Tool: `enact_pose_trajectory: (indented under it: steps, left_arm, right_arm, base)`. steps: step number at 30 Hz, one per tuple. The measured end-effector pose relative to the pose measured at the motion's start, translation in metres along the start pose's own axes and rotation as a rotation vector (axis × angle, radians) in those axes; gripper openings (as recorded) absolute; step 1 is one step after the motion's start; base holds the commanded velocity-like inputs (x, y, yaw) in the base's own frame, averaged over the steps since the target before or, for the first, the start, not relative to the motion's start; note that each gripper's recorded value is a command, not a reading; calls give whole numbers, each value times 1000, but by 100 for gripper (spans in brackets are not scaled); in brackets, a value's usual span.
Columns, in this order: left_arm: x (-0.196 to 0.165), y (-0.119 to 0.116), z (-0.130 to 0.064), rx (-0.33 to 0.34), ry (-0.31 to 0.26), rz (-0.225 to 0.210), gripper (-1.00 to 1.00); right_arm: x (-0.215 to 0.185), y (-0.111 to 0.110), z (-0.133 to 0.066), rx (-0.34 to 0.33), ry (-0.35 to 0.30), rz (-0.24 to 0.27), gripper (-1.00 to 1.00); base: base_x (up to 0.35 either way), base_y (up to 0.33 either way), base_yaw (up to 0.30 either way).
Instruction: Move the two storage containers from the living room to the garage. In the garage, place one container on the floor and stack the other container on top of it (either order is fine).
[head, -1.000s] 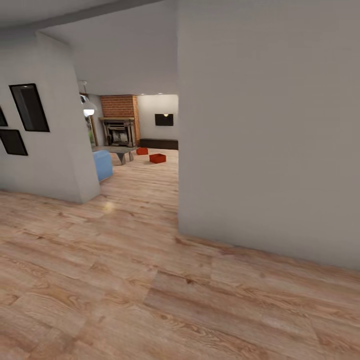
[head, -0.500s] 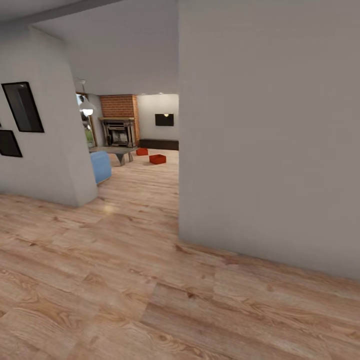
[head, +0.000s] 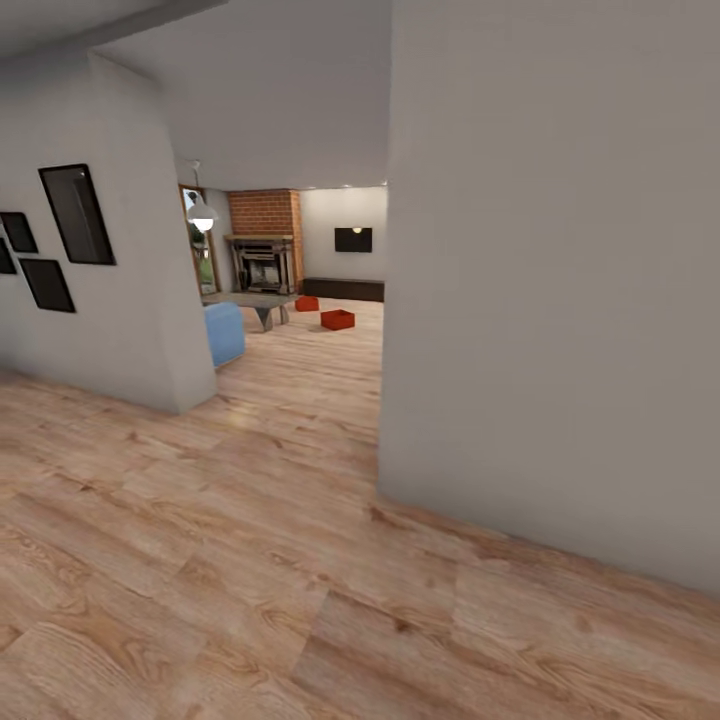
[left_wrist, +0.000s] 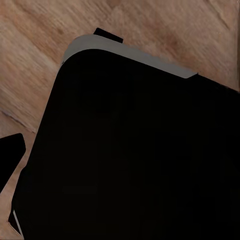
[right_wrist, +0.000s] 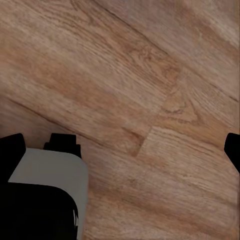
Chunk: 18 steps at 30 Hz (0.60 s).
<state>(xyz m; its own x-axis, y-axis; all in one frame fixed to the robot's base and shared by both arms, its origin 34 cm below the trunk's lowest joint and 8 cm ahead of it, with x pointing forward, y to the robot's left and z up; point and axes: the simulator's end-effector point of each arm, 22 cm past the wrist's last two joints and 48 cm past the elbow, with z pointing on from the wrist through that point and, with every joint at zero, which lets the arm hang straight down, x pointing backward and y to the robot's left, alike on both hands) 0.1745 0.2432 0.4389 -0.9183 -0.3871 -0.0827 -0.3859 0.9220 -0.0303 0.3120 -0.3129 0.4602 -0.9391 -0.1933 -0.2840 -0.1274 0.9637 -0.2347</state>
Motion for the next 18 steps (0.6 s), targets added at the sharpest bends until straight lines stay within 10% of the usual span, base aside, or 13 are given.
enact_pose_trajectory:
  steps: [18]
  left_arm:
    - [0, 1, 0, -1, 0, -2, 100]
  right_arm:
    - [-1, 0, 0, 1, -4, 1, 100]
  base:
    - [322, 0, 274]
